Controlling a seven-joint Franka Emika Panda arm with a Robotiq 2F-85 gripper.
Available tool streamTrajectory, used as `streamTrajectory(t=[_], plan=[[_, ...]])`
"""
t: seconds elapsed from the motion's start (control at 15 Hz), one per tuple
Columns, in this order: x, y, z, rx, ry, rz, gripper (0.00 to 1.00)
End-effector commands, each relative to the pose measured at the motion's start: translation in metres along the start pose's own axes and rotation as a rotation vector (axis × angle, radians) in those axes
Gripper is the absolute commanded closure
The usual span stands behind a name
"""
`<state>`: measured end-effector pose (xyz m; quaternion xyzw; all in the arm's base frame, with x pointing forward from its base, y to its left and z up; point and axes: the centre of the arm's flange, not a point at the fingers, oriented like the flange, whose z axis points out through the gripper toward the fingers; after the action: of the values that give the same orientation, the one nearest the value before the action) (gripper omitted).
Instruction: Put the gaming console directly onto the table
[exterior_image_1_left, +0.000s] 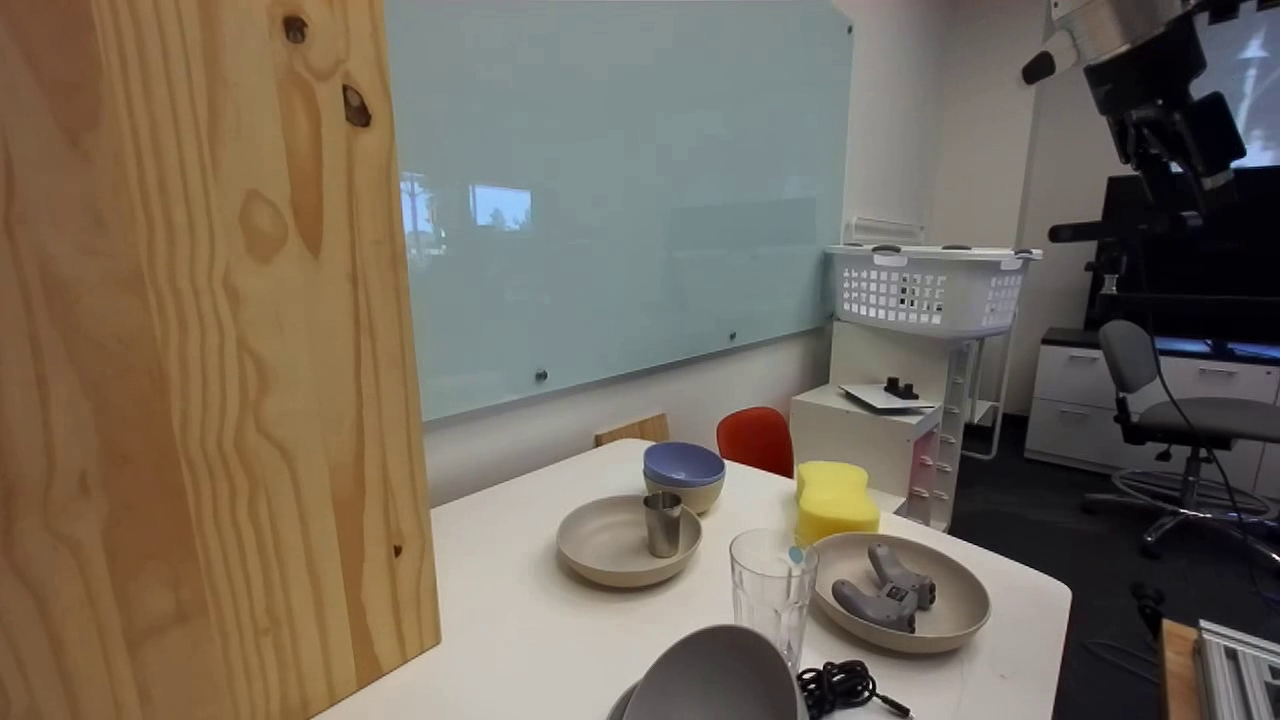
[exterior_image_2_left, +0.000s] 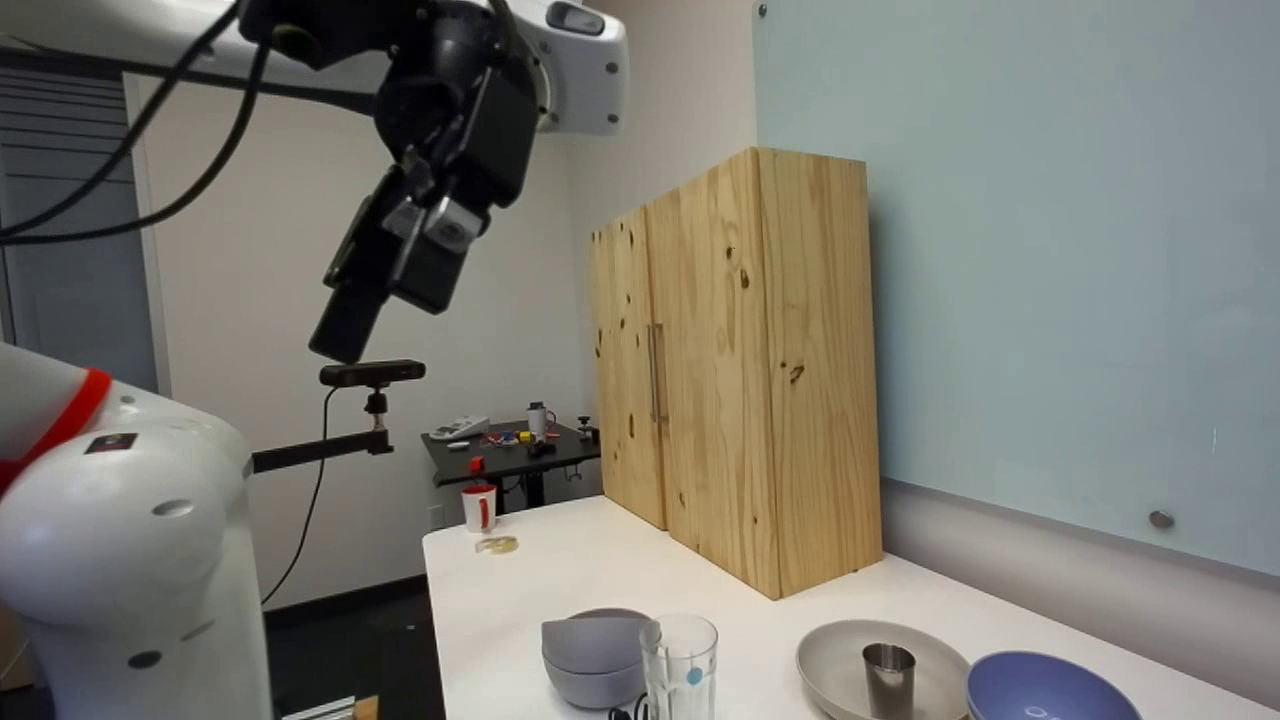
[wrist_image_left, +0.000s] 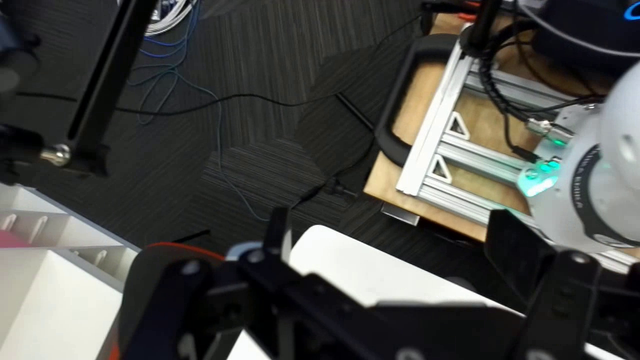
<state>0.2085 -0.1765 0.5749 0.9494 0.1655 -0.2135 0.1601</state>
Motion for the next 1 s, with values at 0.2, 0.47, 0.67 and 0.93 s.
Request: streamTrajectory(t=[0.2,0.47,0.67,0.93], plan=[[0.0,0.018,0.108,0.018,0.15,-0.02,0.0],[0.03,-0.068,0.115,0.079,0.262,-0.122,0.0],[0.053,-0.115,0.107,0.048,0.242,-0.274,0.0],[0.078,-0.107,0.055,0.041,0.266,-0.331,0.0]])
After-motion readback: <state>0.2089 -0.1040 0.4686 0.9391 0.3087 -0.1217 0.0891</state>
